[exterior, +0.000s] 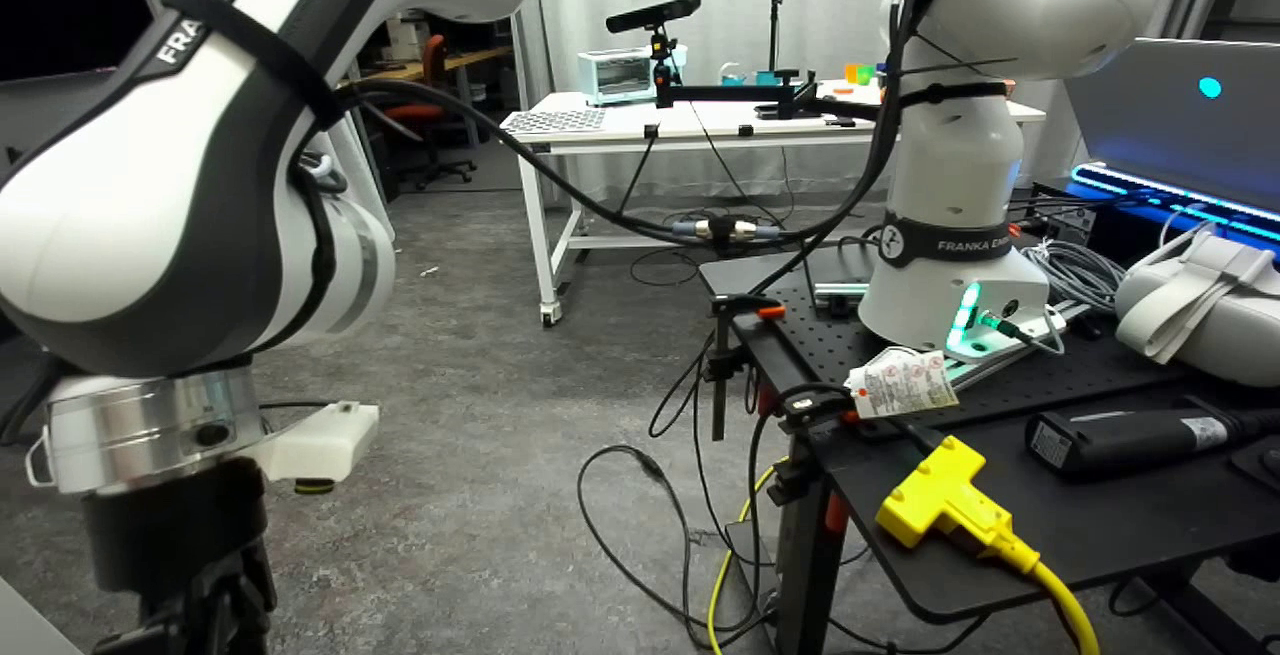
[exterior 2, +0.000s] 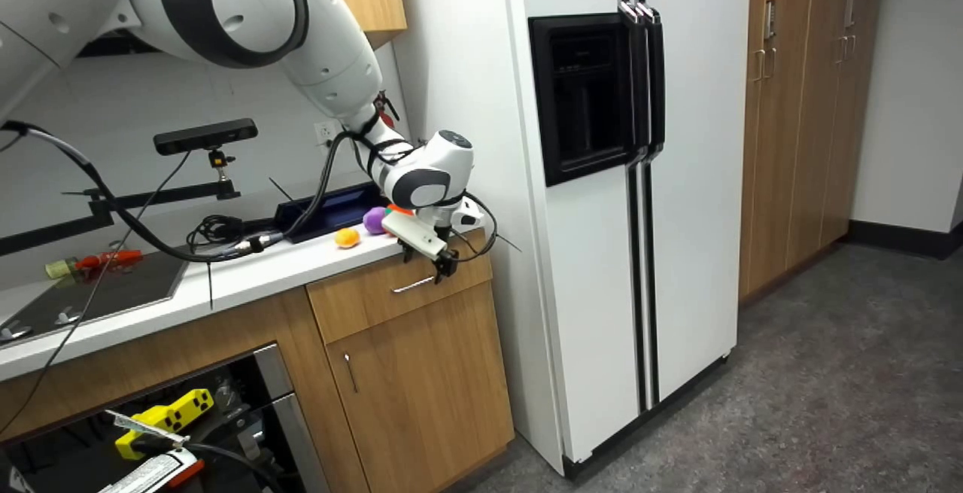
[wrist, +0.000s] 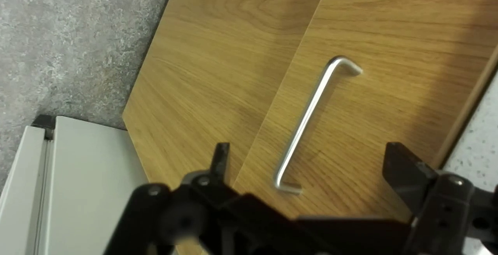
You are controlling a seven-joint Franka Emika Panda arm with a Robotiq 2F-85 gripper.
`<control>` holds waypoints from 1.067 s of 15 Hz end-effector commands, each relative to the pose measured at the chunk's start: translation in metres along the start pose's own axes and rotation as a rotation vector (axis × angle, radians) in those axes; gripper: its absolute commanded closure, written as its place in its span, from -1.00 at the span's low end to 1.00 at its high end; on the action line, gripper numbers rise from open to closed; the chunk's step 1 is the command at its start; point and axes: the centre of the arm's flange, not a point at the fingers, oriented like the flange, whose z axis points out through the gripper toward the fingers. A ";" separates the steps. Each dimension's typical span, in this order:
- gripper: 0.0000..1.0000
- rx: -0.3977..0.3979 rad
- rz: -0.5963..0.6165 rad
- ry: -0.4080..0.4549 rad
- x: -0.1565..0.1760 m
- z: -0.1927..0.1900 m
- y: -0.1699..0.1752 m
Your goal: Open the drawer
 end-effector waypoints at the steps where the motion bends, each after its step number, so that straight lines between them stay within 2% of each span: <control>1: -1.00 0.003 -0.001 -0.001 0.000 0.001 0.001; 8: -1.00 0.008 -0.002 0.001 0.000 0.001 0.001; 16: -1.00 0.011 0.003 -0.022 0.003 0.022 0.018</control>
